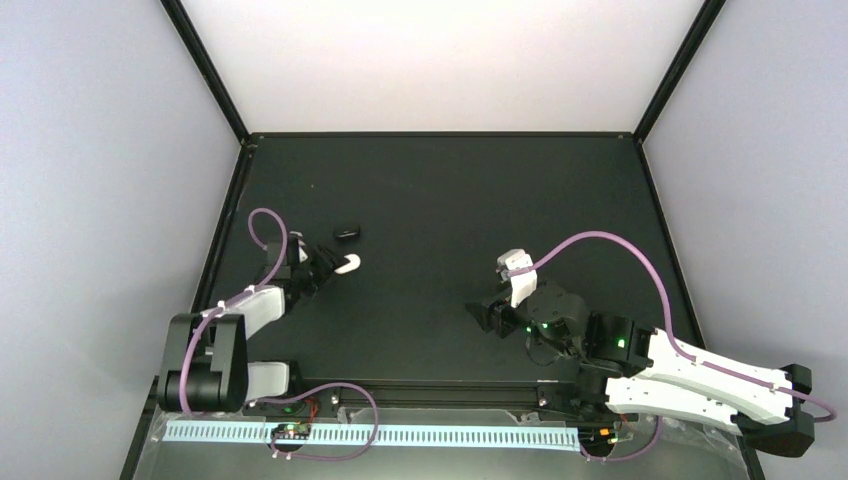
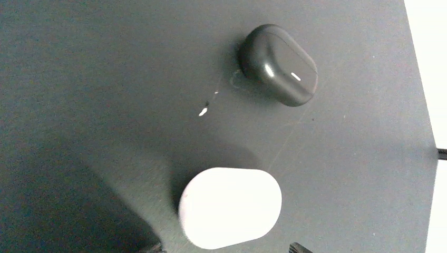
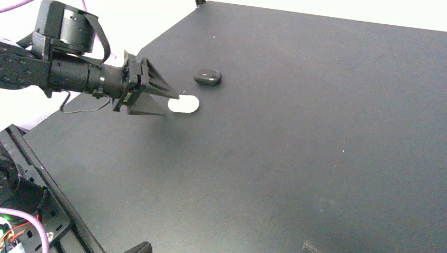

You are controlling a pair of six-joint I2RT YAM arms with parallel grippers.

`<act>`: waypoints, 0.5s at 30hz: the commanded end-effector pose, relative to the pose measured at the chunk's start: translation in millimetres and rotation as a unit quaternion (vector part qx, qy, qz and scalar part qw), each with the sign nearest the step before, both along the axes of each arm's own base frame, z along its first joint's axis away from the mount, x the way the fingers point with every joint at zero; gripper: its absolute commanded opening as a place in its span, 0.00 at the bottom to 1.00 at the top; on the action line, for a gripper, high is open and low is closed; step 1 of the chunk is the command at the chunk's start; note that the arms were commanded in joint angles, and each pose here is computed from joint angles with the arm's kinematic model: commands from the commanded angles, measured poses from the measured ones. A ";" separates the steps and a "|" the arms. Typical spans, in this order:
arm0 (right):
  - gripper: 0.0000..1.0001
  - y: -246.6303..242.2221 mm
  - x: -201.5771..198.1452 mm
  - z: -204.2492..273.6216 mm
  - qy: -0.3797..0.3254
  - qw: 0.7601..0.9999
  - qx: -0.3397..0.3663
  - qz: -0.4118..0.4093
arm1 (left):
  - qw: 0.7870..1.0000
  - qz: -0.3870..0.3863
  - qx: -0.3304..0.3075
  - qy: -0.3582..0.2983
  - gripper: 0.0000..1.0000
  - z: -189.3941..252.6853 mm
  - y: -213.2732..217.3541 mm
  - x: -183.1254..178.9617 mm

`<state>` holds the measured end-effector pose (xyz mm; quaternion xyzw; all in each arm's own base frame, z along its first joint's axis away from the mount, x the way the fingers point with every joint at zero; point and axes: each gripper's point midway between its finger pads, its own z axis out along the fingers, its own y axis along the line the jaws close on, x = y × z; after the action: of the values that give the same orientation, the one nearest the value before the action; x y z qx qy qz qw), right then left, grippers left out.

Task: Insert the wireless bluetooth earbuds into the charging case
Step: Place the charging case at the center of the board.

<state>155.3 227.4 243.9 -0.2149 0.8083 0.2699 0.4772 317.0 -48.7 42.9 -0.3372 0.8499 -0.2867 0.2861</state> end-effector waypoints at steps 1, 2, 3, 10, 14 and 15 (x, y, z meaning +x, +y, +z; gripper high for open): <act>0.73 -0.8 0.4 12.2 -0.009 1.000 0.019 -0.001 | 0.999 0.017 0.037 0.032 0.63 0.1 14.7 -16.9; 0.73 -0.5 0.1 11.9 -0.009 1.000 0.020 0.000 | 0.998 0.021 0.043 0.032 0.63 1.8 17.1 -17.1; 0.73 0.1 -0.3 11.5 -0.008 1.000 0.020 0.001 | 0.998 0.022 0.049 0.032 0.64 2.6 18.8 -17.0; 0.73 1.2 -1.2 11.1 -0.005 1.000 0.020 0.004 | 0.998 0.010 0.035 0.043 0.62 -10.5 13.0 -8.1; 0.73 -3.1 -1.3 10.4 -0.005 1.000 0.018 0.000 | 0.999 0.005 0.017 0.033 0.58 -13.1 7.7 -2.6; 0.73 -3.7 -1.4 11.0 -0.006 1.000 0.019 0.000 | 0.999 0.003 0.014 0.029 0.58 -12.3 6.3 -1.1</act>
<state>154.1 227.4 245.8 -0.2153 0.8064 0.2752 0.4772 317.6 -40.0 40.5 -0.3409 0.8589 -0.2568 0.2828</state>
